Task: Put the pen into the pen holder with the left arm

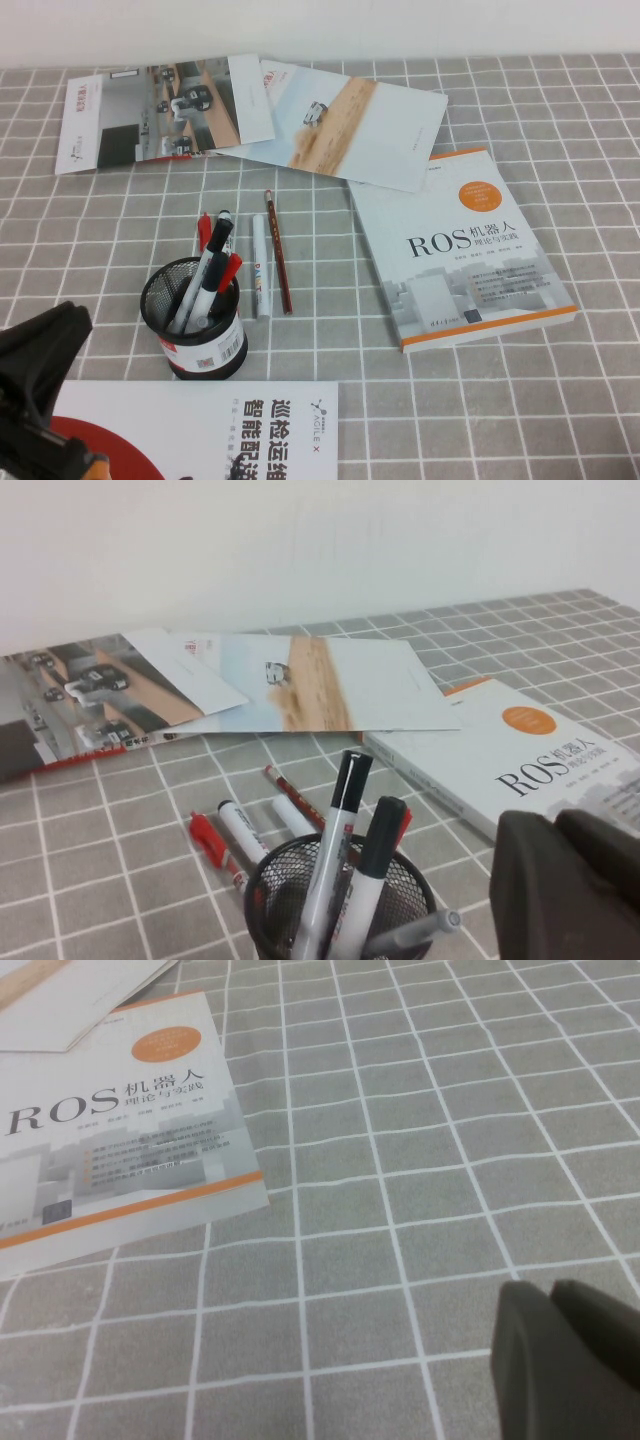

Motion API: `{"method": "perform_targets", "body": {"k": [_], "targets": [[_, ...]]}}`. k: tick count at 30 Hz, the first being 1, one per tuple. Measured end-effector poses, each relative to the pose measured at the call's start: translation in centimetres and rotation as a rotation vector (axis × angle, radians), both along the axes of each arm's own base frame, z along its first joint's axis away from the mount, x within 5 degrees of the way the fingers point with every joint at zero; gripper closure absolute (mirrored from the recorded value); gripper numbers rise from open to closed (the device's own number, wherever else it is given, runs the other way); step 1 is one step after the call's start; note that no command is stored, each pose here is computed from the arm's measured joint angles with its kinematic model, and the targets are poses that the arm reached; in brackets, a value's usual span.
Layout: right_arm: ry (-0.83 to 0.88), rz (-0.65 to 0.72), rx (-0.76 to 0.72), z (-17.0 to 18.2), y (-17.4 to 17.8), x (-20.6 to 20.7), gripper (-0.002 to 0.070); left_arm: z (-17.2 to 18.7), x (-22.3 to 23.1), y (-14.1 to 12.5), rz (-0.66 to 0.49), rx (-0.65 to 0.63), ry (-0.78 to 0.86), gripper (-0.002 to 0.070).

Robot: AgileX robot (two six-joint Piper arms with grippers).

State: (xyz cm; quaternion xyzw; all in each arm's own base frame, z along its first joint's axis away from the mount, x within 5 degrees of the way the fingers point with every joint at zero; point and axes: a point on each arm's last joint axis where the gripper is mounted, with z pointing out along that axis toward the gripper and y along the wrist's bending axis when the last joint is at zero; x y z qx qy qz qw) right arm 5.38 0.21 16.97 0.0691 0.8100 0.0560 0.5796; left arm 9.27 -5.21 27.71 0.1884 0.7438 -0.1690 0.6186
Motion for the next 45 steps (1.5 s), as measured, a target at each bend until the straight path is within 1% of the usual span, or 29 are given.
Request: {"method": "perform_targets", "body": {"k": [11, 15, 19, 21, 26, 28, 32, 39, 42, 45], "targets": [[0.0, 0.0, 0.0, 0.0, 0.0, 0.0, 0.0691, -0.1, -0.2, 0.1, -0.003, 0.003, 0.009, 0.0675], [0.0, 0.0, 0.0, 0.0, 0.0, 0.0, 0.0691, -0.1, -0.2, 0.1, -0.005, 0.034, 0.0, 0.0675], [0.0, 0.0, 0.0, 0.0, 0.0, 0.0, 0.0691, 0.0, -0.4, 0.4, 0.003, 0.089, -0.042, 0.0675], [0.0, 0.0, 0.0, 0.0, 0.0, 0.0, 0.0692, 0.1, -0.7, 1.0, 0.039, 0.089, -0.051, 0.0675], [0.0, 0.0, 0.0, 0.0, 0.0, 0.0, 0.0691, -0.2, -2.1, 3.1, 0.213, 0.063, -0.109, 0.0675], [0.0, 0.0, 0.0, 0.0, 0.0, 0.0, 0.0691, -1.2, -2.7, 3.8, 0.285, 0.054, -0.135, 0.0675], [0.0, 0.0, 0.0, 0.0, 0.0, 0.0, 0.0691, -3.7, -3.4, 4.5, 0.384, 0.016, -0.179, 0.0675], [0.0, 0.0, 0.0, 0.0, 0.0, 0.0, 0.0691, -7.9, -3.5, 4.6, 0.411, -0.026, -0.141, 0.0675], [0.0, 0.0, 0.0, 0.0, 0.0, 0.0, 0.0691, -8.5, -3.6, 4.6, 0.412, -0.043, -0.096, 0.0675], [0.0, 0.0, 0.0, 0.0, 0.0, 0.0, 0.0691, -9.0, -3.7, 4.6, 0.413, -0.033, -0.042, 0.0675]]}}
